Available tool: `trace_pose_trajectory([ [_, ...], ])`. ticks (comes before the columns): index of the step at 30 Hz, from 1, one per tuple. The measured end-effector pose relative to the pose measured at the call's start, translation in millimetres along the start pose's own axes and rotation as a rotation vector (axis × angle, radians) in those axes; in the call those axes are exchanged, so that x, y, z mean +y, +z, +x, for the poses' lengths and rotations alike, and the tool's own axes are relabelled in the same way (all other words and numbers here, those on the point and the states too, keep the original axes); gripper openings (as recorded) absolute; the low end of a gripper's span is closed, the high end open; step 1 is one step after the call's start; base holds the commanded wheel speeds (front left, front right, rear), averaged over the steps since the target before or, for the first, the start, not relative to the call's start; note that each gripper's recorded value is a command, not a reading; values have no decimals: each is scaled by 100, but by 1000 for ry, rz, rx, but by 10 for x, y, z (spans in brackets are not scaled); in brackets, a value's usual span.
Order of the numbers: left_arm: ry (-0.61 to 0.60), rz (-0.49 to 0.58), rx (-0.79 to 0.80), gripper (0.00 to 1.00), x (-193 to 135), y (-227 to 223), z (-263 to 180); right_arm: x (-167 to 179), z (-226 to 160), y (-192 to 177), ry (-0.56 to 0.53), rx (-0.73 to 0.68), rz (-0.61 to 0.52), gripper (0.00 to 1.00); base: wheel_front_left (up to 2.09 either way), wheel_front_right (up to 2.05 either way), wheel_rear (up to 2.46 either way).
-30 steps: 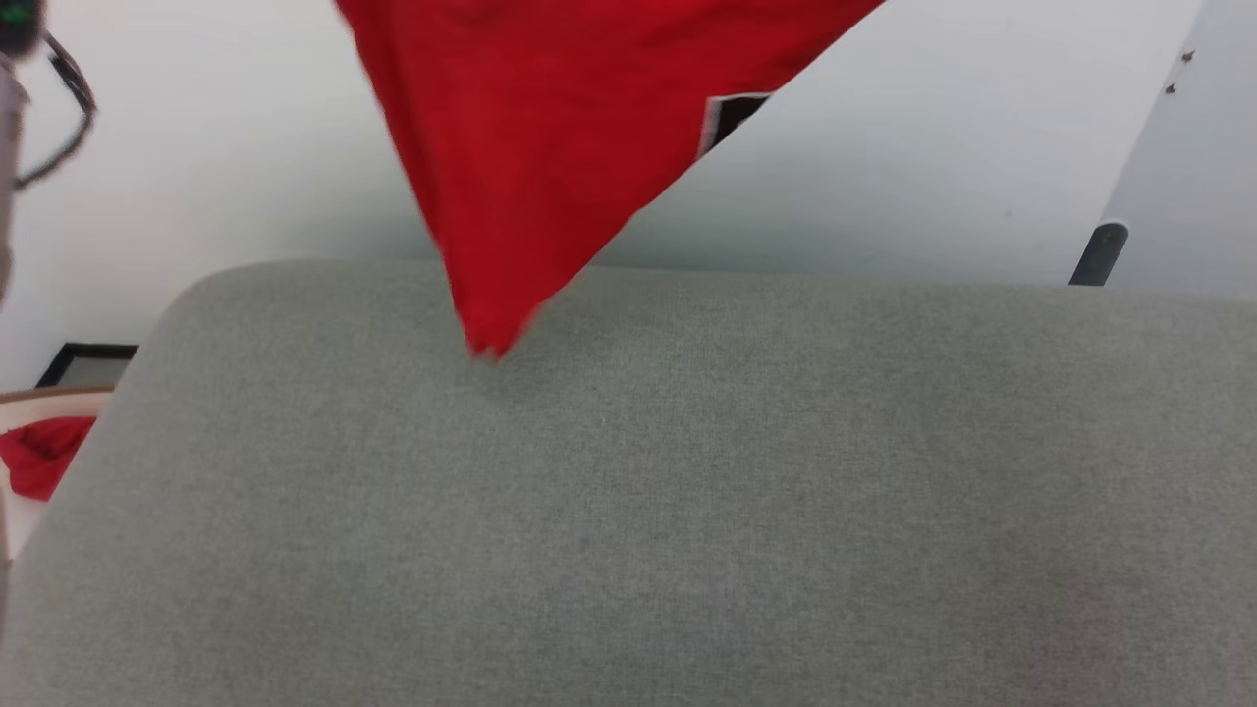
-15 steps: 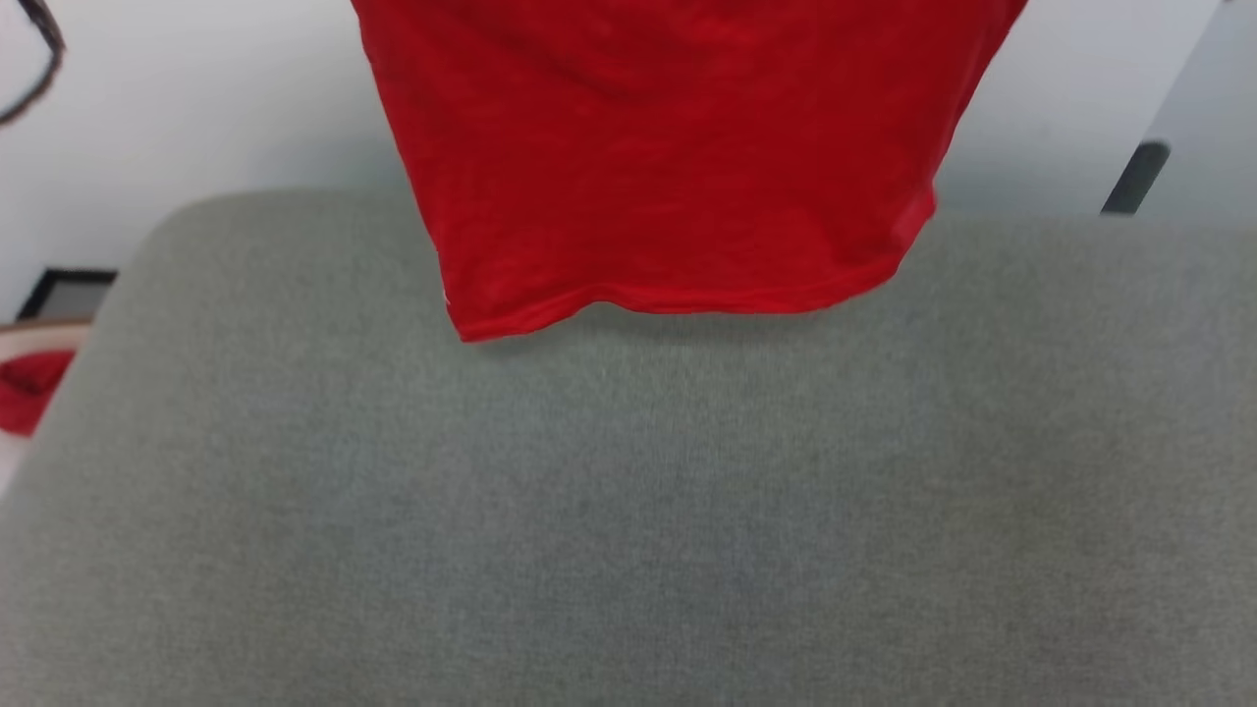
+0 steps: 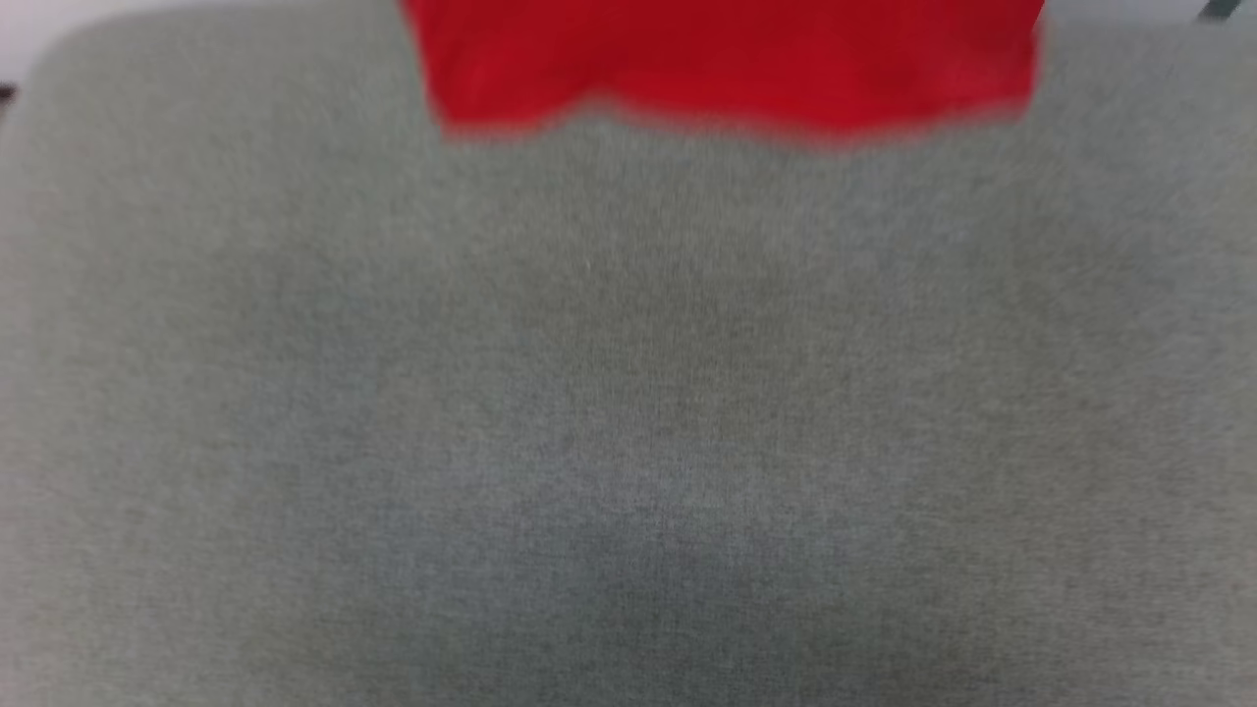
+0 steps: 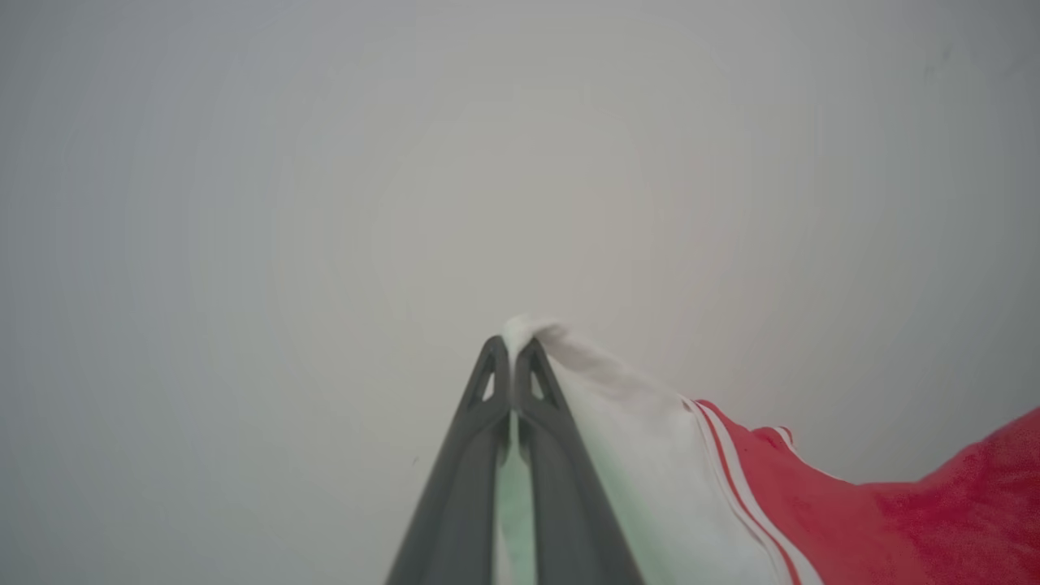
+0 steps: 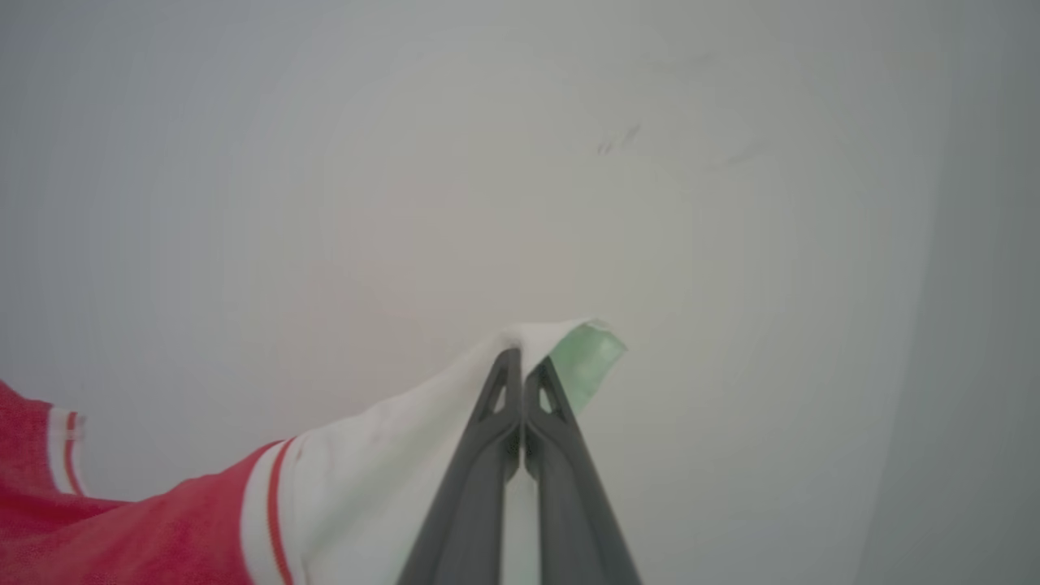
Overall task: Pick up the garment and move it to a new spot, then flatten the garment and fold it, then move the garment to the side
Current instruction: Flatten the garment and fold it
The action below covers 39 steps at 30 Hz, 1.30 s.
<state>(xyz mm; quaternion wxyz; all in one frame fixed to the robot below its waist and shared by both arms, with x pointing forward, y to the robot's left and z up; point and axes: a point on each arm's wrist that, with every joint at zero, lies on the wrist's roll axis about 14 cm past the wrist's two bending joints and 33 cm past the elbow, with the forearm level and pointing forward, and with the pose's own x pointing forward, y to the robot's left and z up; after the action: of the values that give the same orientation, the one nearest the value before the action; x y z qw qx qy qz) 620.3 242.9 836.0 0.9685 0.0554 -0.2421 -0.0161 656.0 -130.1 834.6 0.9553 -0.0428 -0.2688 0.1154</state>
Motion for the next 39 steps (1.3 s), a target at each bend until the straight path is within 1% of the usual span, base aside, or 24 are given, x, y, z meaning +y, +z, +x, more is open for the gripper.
trace_pose_trajectory([
  [2,-20,12,-41,0,-83,43,134,-85,95,131,-2,-80,-32,0,0,0,0],
  [3,-20,10,-52,0,-103,27,188,-98,118,100,-1,-97,-48,0,0,0,0],
  [7,-43,2,-132,0,-205,22,378,-139,172,-198,-18,-132,-60,0,0,0,0],
  [9,-48,-20,-138,0,-232,-148,432,-73,202,-425,-8,-125,-82,0,0,0,0],
  [11,-52,-29,-120,0,-259,-425,454,-6,204,-742,-2,-98,-76,0,0,0,0],
  [14,-50,-43,-54,0,-284,-1000,423,68,156,-1300,2,-34,-60,0,0,0,0],
  [18,-24,-77,77,0,-292,-1873,247,261,-8,-2117,32,86,-38,0,0,0,0],
  [20,-19,-83,153,0,-313,-2299,104,365,-129,-2505,43,151,-8,0,0,0,0],
  [22,-16,-92,227,0,-339,-2675,-62,424,-239,-2797,47,199,13,0,0,0,0],
  [24,-15,-101,290,0,-371,-2949,-220,452,-326,-2992,44,232,35,0,0,0,0],
  [26,-19,-101,337,0,-390,-3102,-349,504,-398,-3106,45,258,66,0,0,0,0],
  [27,-15,-105,358,0,-377,-3152,-405,544,-425,-3126,60,268,61,0,0,0,0],
  [29,-10,-111,403,0,-372,-3243,-534,556,-458,-3125,52,277,99,0,0,0,0],
  [32,-18,-118,504,0,-418,-3397,-796,603,-628,-3204,74,334,115,0,0,0,0],
  [34,-21,-131,537,0,-453,-3364,-891,640,-728,-3176,98,356,114,0,0,0,0],
  [39,-102,-153,610,0,-703,-3199,-1261,667,-1003,-2946,155,386,116,0,0,0,0],
])
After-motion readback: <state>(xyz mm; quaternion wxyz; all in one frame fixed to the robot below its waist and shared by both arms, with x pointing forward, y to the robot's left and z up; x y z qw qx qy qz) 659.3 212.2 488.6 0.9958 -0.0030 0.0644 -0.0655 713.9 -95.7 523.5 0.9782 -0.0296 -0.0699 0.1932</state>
